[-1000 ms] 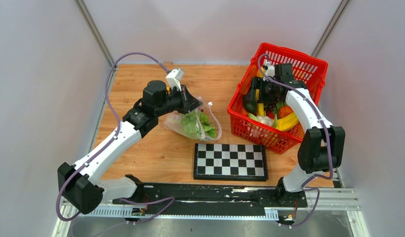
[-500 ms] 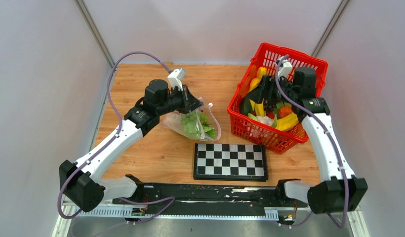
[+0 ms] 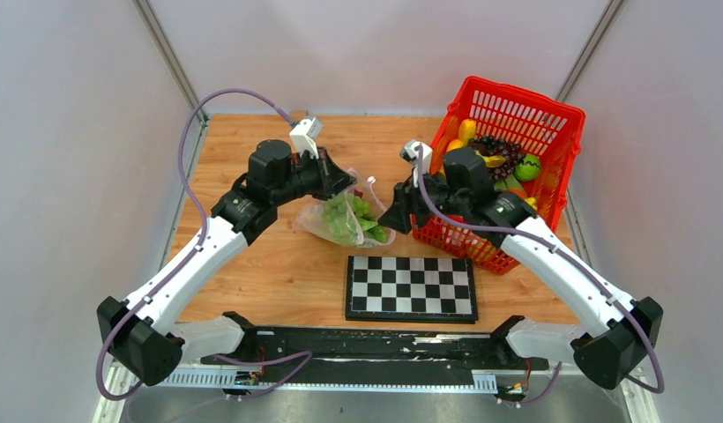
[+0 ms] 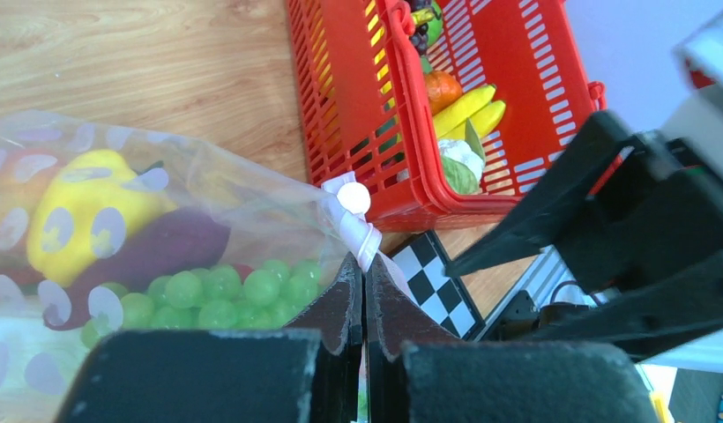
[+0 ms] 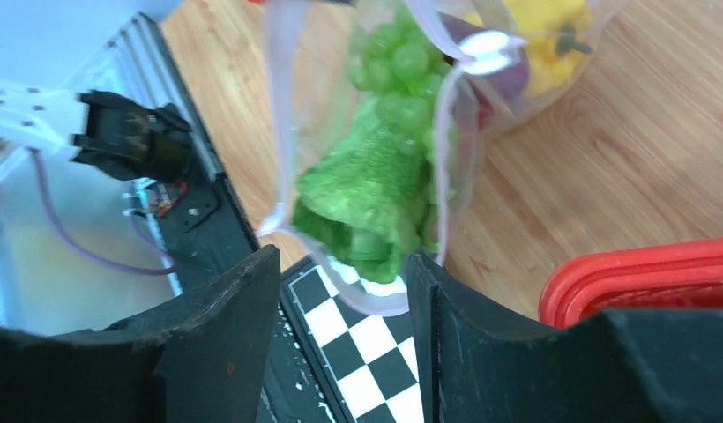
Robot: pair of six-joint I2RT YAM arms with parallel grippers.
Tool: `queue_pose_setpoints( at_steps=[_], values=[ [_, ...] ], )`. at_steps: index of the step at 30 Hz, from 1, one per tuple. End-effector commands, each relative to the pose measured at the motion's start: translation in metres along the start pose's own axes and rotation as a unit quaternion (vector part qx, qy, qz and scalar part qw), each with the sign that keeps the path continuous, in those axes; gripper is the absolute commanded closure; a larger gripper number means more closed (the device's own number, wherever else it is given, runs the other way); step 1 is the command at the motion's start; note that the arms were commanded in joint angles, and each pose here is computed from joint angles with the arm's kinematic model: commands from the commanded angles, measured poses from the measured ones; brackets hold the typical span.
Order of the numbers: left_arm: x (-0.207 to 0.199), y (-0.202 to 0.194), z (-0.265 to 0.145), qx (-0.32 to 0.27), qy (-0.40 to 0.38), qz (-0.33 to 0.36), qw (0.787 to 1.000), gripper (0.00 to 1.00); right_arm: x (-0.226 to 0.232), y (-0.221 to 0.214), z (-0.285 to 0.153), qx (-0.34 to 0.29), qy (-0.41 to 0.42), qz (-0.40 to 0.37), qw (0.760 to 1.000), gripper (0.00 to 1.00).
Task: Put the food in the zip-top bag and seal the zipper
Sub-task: Adjust the zipper food storage bag at the center of the board.
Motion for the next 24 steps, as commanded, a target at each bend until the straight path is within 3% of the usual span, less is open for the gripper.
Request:
queue_pose_setpoints(
  at_steps=[1, 11, 14, 16, 18, 24],
  values=[
    [-0.035, 0.044, -0.03, -0.075, -0.036, 0.037, 0.996, 1.0, -0.029, -0.007, 0.012, 0.004, -0.112, -0.004, 0.994, 0.47],
    [-0.033, 0.043, -0.038, -0.083, -0.03, 0.034, 0.995, 1.0, -0.021, -0.023, 0.026, 0.014, -0.093, 0.022, 0.995, 0.59],
    [-0.033, 0.043, -0.038, -0.084, -0.029, 0.035, 0.995, 1.0, -0.02, -0.029, 0.029, 0.023, -0.086, 0.029, 0.996, 0.66],
    [-0.032, 0.043, -0.037, -0.086, -0.028, 0.035, 0.995, 1.0, -0.022, -0.031, 0.032, 0.028, -0.091, 0.031, 0.995, 0.85],
    [-0.031, 0.044, -0.038, -0.085, -0.024, 0.04, 0.995, 1.0, -0.021, -0.025, 0.032, 0.024, -0.092, 0.029, 0.995, 0.97],
    [-0.007, 0.046, -0.043, -0.059, 0.059, 0.101, 0.991, 1.0, 0.004, 0.051, 0.026, -0.094, -0.046, 0.016, 0.994, 1.0]
  ],
)
Point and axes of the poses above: each gripper's point midway between its finger pads, its own z axis out along the fingers, its own x axis along the line the jaws close on, y = z × x, the point moved 3 cm from there along -z, back along the fingers, and after that the axes turned 3 degrees about -z, right-handed, at the moved point
